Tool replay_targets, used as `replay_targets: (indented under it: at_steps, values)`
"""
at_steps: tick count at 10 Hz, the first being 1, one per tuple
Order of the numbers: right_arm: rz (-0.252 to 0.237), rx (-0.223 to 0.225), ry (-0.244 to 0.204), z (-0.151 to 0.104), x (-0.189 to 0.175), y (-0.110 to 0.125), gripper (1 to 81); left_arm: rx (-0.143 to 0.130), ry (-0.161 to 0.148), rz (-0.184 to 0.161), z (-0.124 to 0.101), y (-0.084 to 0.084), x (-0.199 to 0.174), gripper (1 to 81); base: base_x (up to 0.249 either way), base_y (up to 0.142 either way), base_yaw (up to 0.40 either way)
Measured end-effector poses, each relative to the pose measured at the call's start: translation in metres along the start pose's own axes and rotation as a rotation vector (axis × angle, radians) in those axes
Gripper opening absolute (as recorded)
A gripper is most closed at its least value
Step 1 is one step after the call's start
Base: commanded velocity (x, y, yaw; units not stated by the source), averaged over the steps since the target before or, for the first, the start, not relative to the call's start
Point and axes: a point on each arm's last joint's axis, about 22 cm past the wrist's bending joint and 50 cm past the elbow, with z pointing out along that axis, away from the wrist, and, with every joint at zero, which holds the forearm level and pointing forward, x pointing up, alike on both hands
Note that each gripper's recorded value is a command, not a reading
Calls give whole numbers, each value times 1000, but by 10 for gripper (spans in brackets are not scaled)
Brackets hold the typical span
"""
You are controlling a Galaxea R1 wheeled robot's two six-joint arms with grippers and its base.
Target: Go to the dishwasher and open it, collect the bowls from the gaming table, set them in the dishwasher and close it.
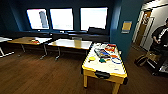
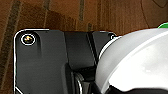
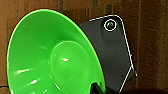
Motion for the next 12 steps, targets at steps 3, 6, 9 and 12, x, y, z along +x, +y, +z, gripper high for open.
replay_targets:
  at_steps: [3, 6, 9, 12]
  values:
    - [2, -2, -5, 0, -7, 2, 10, 2, -2, -3, -1, -1, -5, 10, -73, 0, 0]
    - [-2, -7, 11, 2, 3, -1, 10, 2, 2, 2, 0, 0, -1, 10, 0, 0, 0]
    - [-16, -25, 3, 4, -5, 3, 10, 1, 2, 1, 0, 0, -1, 10, 0, 0, 0]
    - [-24, -25, 1, 9, -9, -5, 10, 2, 2, 1, 0, 0, -1, 10, 0, 0, 0]
